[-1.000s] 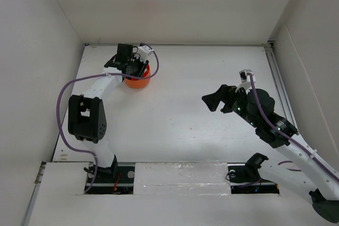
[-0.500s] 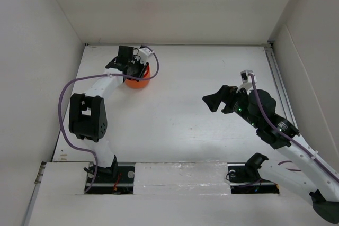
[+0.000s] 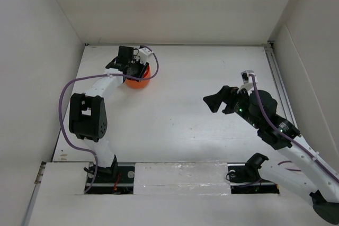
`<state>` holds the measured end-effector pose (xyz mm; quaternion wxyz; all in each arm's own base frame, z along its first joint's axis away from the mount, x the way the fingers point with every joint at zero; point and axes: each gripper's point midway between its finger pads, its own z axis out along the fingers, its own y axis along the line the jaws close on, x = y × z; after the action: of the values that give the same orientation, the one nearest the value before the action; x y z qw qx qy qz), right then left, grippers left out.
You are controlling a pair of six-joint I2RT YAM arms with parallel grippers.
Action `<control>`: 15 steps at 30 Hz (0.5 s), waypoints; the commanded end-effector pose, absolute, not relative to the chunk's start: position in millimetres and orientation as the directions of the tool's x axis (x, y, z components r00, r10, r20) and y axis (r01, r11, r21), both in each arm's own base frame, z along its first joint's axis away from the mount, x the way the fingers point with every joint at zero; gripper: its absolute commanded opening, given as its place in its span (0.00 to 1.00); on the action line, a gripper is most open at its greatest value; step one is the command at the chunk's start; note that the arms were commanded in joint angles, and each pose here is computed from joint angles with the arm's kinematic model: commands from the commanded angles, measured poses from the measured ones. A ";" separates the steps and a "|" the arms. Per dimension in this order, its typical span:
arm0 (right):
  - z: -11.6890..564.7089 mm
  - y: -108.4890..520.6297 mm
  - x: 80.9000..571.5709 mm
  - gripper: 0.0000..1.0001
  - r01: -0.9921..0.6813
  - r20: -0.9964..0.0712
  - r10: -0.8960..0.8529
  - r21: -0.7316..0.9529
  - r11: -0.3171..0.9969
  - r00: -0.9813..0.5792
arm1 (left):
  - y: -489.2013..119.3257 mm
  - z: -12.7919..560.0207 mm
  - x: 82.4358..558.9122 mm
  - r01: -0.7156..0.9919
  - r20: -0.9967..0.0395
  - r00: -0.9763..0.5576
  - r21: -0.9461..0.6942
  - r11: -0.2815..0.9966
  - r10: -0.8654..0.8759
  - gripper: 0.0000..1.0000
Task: Sort the stationery into containers
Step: Place the stapler in the storage box.
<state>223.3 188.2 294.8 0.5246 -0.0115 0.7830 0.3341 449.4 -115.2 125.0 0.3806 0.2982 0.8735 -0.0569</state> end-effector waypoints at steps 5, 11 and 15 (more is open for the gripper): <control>304.3 184.3 224.7 0.95 -0.376 -0.841 0.342 0.503 0.778 -0.418 | -124.1 135.9 453.8 0.556 -0.738 -0.519 0.091 0.826 0.431 0.37; 304.3 185.5 223.7 0.95 -0.382 -0.840 0.340 0.505 0.774 -0.422 | -122.9 143.6 456.2 0.549 -0.747 -0.508 0.104 0.830 0.429 0.37; 304.3 185.6 223.7 0.95 -0.382 -0.840 0.340 0.505 0.774 -0.422 | -124.6 164.6 455.1 0.552 -0.769 -0.479 0.110 0.827 0.422 0.37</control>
<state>222.9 187.7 293.4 0.5228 -0.0116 0.7849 0.3325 448.3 -118.0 125.2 0.3799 0.2841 0.8777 -0.0681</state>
